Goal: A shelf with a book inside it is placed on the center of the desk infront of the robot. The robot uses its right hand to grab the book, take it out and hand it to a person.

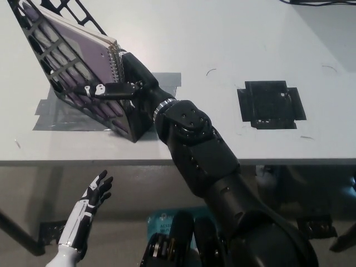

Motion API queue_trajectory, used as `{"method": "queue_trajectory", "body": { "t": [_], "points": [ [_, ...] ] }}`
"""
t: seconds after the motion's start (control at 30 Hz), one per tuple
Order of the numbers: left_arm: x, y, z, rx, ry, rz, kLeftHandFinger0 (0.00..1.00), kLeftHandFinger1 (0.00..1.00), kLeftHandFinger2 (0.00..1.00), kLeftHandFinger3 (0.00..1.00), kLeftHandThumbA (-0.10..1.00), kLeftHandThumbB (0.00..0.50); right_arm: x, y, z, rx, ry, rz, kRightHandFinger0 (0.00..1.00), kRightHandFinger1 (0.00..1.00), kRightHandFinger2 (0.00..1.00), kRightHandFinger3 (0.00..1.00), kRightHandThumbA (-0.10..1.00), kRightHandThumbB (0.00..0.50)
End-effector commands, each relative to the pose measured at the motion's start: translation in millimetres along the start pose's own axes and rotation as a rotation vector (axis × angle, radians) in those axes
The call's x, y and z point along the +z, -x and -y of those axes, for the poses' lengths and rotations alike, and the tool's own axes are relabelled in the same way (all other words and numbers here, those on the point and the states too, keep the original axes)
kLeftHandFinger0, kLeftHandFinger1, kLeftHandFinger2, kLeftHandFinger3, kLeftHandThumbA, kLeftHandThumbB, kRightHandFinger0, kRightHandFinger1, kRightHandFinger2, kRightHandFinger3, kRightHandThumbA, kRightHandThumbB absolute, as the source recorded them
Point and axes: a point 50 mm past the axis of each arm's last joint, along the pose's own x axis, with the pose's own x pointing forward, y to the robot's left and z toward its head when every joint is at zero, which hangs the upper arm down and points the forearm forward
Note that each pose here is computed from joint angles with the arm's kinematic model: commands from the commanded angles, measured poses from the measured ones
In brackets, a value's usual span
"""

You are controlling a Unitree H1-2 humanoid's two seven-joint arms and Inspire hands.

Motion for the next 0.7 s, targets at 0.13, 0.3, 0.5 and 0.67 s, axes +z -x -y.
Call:
{"method": "queue_trajectory", "body": {
  "t": [0.13,0.3,0.5,0.67],
  "points": [
    [15.1,-9.9,-6.6,-0.017,-0.031,0.07,1.0,1.0,1.0,1.0,1.0,0.333,32.1,-13.8,-9.1,0.029,0.072,0.091,1.0,1.0,1.0,1.0,1.0,0.339],
    [13.8,-10.5,-7.2,-0.021,-0.036,0.076,1.0,1.0,1.0,1.0,1.0,0.34,32.3,-15.2,-2.7,-0.044,0.153,0.069,0.71,0.75,0.79,0.87,1.0,0.195],
    [15.5,-13.7,-6.8,-0.022,-0.026,0.08,1.0,1.0,1.0,1.0,1.0,0.327,39.2,-15.6,-4.6,-0.127,0.198,0.04,0.0,0.0,0.0,0.0,1.0,0.021],
    [16.2,-14.4,-7.3,-0.026,-0.027,0.082,1.0,1.0,1.0,1.0,1.0,0.324,43.5,-14.4,-6.5,-0.134,0.15,0.042,0.0,0.0,0.04,0.0,1.0,0.051]
  ]
}}
